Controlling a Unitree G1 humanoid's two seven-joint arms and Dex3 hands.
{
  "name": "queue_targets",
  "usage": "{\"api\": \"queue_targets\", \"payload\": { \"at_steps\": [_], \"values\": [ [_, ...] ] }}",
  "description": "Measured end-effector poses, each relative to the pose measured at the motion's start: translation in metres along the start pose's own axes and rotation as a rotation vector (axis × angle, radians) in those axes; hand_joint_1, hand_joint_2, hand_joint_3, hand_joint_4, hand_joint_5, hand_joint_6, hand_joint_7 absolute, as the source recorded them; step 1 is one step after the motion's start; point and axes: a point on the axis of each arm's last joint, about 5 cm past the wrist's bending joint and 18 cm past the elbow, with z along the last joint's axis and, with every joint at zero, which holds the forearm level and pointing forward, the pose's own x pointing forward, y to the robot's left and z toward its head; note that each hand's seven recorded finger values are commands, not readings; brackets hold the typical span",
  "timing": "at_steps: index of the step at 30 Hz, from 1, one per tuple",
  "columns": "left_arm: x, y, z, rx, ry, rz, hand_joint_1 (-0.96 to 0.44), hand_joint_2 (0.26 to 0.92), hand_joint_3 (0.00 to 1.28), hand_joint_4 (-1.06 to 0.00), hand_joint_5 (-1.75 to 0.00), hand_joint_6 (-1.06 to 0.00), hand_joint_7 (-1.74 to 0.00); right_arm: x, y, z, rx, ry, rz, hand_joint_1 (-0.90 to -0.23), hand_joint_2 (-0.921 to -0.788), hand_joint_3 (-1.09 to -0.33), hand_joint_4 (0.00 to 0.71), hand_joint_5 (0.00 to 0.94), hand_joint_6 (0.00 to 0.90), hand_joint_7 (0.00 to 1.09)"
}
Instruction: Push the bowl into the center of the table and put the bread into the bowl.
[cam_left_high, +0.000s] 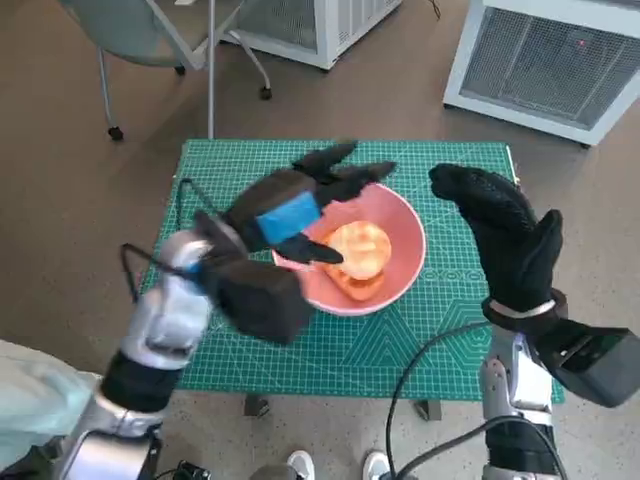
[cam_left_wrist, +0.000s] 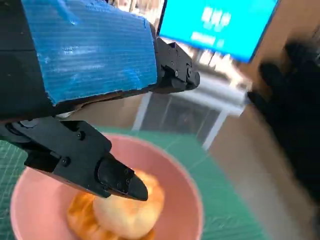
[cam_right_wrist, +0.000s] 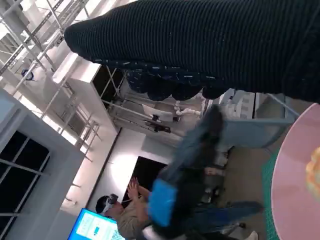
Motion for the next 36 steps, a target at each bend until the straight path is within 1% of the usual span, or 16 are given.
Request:
{"api": "queue_targets", "payload": {
  "at_steps": [2,3,6,7,8,11,14,18,22,27,32,36],
  "values": [
    [-0.005,0.005,-0.002,-0.046,-0.049,0.051,-0.32,0.848,0.02,-0.05,-0.01,-0.24,-0.01,0.0013,0.0,0.002,-0.004,-0.007,-0.001,-0.612,-0.921,-0.655,0.175,0.011,-0.001,0.43],
    [-0.008,0.007,-0.003,-0.068,-0.077,0.086,-0.36,0.868,0.03,-0.07,-0.02,-0.26,-0.02,0.002,0.0,0.002,-0.007,-0.011,-0.002,-0.611,-0.921,-0.652,0.172,0.009,-0.001,0.43],
    [-0.012,0.008,-0.008,-0.136,-0.19,0.224,-0.44,0.9,0.06,-0.1,-0.03,-0.29,-0.04,0.0042,0.001,0.005,-0.014,-0.021,-0.008,-0.609,-0.921,-0.647,0.165,0.005,-0.001,0.44],
    [-0.012,0.008,-0.009,-0.15,-0.211,0.25,-0.48,0.908,0.1,-0.11,-0.03,-0.3,-0.04,0.0048,0.001,0.006,-0.014,-0.024,-0.008,-0.607,-0.921,-0.645,0.161,0.003,-0.001,0.44],
    [-0.013,0.007,-0.011,-0.18,-0.244,0.296,-0.52,0.912,0.21,-0.11,-0.03,-0.27,-0.03,0.0062,0.001,0.007,-0.019,-0.027,-0.007,-0.609,-0.921,-0.638,0.159,0.002,-0.001,0.45],
    [-0.014,0.001,-0.018,-0.259,-0.297,0.381,-0.57,0.918,0.28,-0.16,-0.04,-0.29,-0.04,0.01,0.003,0.009,-0.032,-0.034,-0.005,-0.609,-0.921,-0.639,0.155,0.001,-0.001,0.46],
    [-0.015,-0.007,-0.024,-0.356,-0.326,0.448,-0.59,0.92,0.32,-0.18,-0.04,-0.27,-0.04,0.0138,0.003,0.011,-0.048,-0.043,-0.008,-0.616,-0.921,-0.641,0.154,0.001,-0.001,0.47],
    [-0.02,-0.018,-0.033,-0.462,-0.307,0.478,-0.64,0.921,0.35,-0.19,-0.03,-0.26,-0.04,0.02,0.004,0.013,-0.064,-0.058,-0.009,-0.619,-0.921,-0.643,0.154,0.001,-0.001,0.48],
    [-0.024,-0.024,-0.04,-0.553,-0.304,0.488,-0.67,0.921,0.35,-0.17,-0.02,-0.24,-0.03,0.0225,0.004,0.014,-0.082,-0.061,-0.011,-0.619,-0.921,-0.643,0.148,0.0,-0.001,0.49],
    [-0.027,-0.031,-0.045,-0.656,-0.326,0.493,-0.67,0.921,0.35,-0.16,-0.01,-0.21,-0.01,0.0267,0.005,0.014,-0.088,-0.065,-0.008,-0.629,-0.921,-0.645,0.132,0.0,-0.001,0.51],
    [-0.027,-0.036,-0.047,-0.691,-0.33,0.489,-0.66,0.921,0.34,-0.16,-0.01,-0.19,0.0,0.032,0.006,0.015,-0.091,-0.077,0.006,-0.632,-0.921,-0.647,0.129,0.001,-0.001,0.52],
    [-0.029,-0.039,-0.05,-0.691,-0.322,0.486,-0.65,0.921,0.34,-0.15,0.0,-0.19,0.0,0.0335,0.006,0.016,-0.099,-0.076,0.013,-0.632,-0.921,-0.649,0.133,0.003,-0.001,0.52]
  ]
}}
